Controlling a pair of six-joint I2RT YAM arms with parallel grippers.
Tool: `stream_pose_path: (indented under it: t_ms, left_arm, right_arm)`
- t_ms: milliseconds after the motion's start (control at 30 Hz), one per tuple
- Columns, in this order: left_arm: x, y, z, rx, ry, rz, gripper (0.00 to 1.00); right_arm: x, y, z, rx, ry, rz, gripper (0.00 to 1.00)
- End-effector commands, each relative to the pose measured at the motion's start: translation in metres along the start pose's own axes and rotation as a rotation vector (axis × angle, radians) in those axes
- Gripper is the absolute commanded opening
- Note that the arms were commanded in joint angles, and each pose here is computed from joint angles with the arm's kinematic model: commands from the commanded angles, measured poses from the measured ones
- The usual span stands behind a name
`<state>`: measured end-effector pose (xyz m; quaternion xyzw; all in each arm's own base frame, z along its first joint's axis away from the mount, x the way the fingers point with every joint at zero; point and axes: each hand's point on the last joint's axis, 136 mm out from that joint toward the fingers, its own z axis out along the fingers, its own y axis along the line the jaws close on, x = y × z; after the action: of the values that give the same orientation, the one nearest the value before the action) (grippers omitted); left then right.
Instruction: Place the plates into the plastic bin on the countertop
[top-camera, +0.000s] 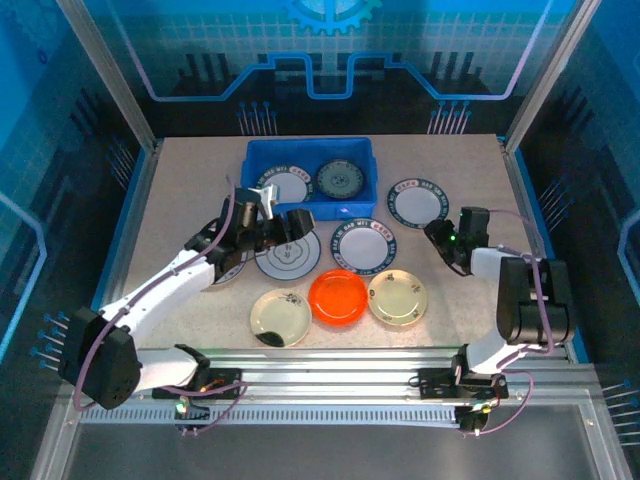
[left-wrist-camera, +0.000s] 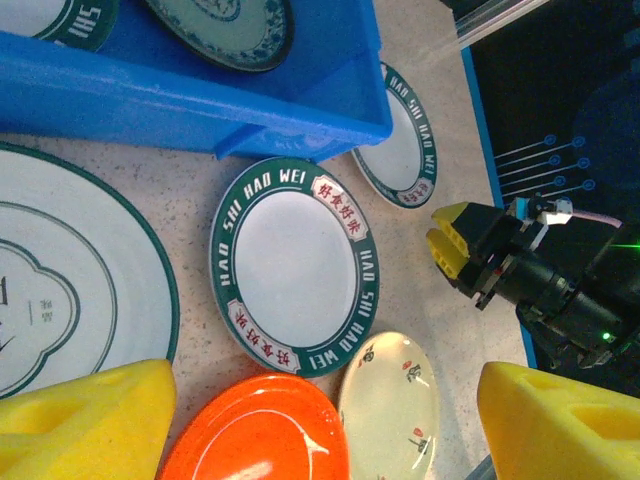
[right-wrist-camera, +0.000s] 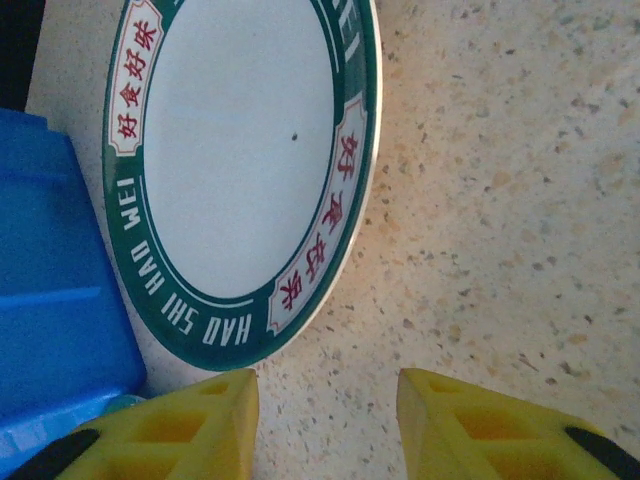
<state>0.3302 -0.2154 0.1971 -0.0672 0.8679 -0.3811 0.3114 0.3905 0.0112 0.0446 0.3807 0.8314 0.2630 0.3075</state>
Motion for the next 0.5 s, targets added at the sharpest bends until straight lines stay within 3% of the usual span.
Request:
stream_pose_path:
  t_ms: [0,467]
  left_arm:
    - [0.004,-0.003,0.004,0.023,0.014,0.010,0.80]
    - [0.004,0.002,0.011,0.011,0.017,0.000,0.79]
  right_arm:
    - [-0.020,0.017,0.002,-0.060,-0.051,0.021,0.41]
    - [-0.016,0.010,0.026,-0.029,0.013,0.057,0.39]
